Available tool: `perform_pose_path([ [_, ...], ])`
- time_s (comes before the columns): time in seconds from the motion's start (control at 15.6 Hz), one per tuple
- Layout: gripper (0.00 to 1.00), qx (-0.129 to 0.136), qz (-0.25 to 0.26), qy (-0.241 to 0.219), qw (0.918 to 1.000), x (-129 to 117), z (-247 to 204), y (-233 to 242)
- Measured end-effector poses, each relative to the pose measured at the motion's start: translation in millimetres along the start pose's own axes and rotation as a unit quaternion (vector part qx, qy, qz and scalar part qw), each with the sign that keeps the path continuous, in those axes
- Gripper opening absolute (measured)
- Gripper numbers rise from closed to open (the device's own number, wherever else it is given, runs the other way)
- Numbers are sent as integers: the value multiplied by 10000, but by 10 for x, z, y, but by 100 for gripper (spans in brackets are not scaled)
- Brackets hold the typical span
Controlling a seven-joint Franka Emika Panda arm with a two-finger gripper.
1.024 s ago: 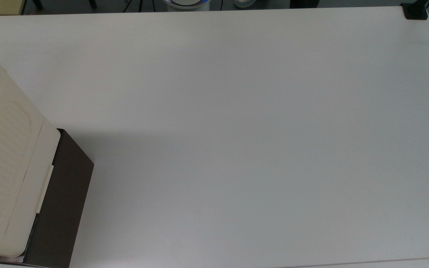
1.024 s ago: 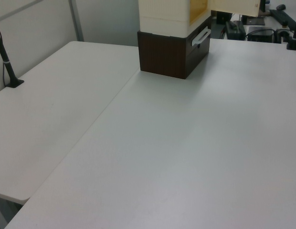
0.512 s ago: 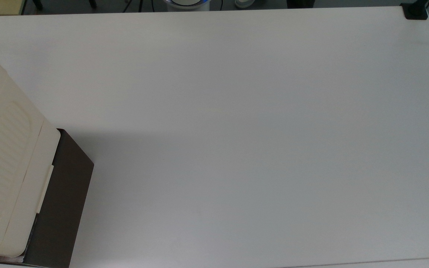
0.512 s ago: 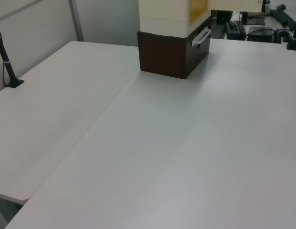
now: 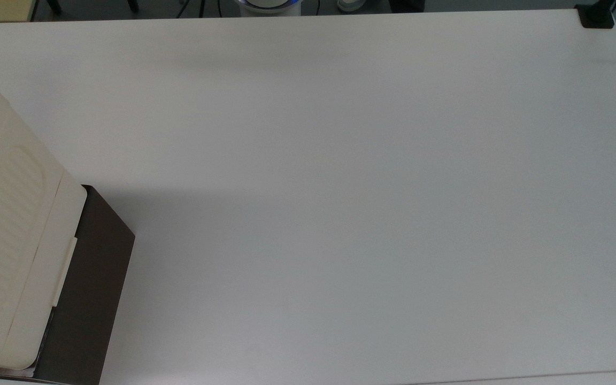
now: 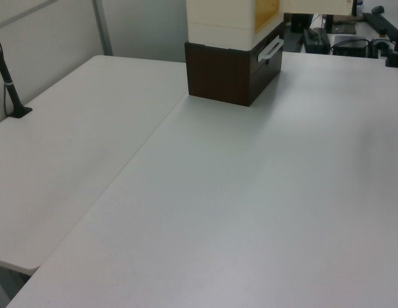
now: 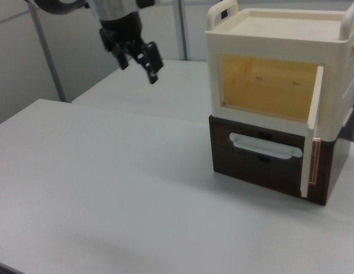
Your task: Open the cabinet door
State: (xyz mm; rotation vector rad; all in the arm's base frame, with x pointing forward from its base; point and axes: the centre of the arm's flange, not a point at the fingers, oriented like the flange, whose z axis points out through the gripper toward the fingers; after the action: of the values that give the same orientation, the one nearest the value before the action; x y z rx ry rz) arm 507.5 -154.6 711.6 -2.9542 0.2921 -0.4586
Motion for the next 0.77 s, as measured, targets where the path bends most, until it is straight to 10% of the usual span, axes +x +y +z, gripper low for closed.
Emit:
perform_pose_path([
  [0.38, 100, 140, -612, -741, 9953, 105, 869, -1116],
  [0.77, 100, -388, -975, -987, 9896, 58, 1163, -1326],
])
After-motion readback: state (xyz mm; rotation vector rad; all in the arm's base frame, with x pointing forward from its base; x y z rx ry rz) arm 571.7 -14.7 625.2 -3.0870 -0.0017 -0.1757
